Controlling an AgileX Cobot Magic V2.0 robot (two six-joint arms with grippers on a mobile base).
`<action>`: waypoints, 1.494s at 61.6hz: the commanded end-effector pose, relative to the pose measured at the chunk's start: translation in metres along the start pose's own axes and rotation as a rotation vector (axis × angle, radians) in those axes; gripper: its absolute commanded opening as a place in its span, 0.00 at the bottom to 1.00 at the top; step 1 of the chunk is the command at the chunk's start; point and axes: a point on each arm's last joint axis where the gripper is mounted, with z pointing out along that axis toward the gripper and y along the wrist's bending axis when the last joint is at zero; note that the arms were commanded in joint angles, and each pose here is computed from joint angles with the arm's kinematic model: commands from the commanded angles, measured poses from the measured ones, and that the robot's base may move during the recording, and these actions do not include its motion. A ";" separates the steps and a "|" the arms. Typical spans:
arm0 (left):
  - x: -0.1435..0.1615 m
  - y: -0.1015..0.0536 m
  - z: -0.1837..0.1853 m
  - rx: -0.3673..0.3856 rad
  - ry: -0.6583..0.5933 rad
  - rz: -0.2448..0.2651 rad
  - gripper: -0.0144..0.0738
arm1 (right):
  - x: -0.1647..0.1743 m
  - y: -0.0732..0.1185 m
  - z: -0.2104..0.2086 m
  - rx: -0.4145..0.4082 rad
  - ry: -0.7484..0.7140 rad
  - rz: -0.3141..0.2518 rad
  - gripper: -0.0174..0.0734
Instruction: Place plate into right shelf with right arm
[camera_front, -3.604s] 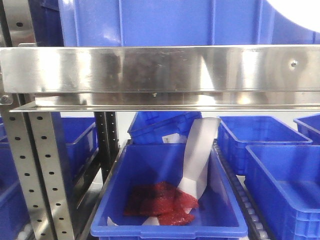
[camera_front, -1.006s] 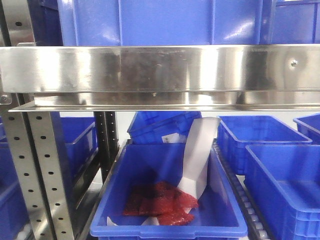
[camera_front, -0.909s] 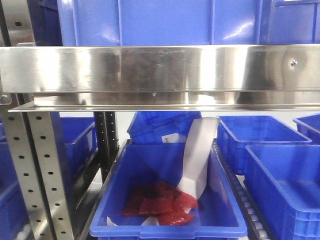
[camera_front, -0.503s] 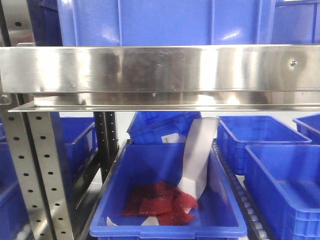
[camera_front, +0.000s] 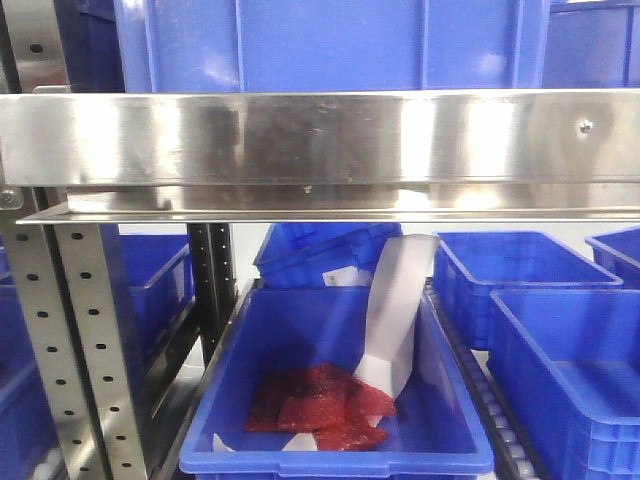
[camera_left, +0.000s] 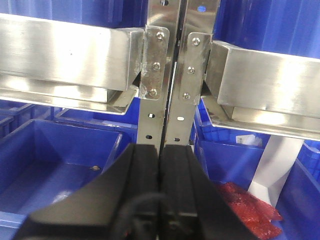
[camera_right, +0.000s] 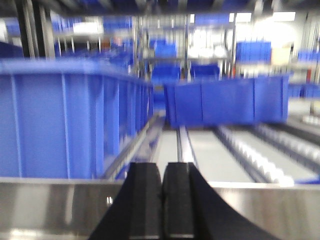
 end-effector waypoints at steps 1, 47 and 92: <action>-0.005 0.001 -0.001 -0.012 -0.089 -0.015 0.02 | -0.019 0.000 -0.006 0.004 -0.145 -0.012 0.25; -0.005 0.001 -0.001 -0.012 -0.089 -0.015 0.02 | -0.001 -0.001 -0.007 0.006 -0.057 0.016 0.25; -0.005 0.001 -0.001 -0.012 -0.089 -0.015 0.02 | 0.048 -0.005 -0.017 0.010 -0.021 -0.004 0.25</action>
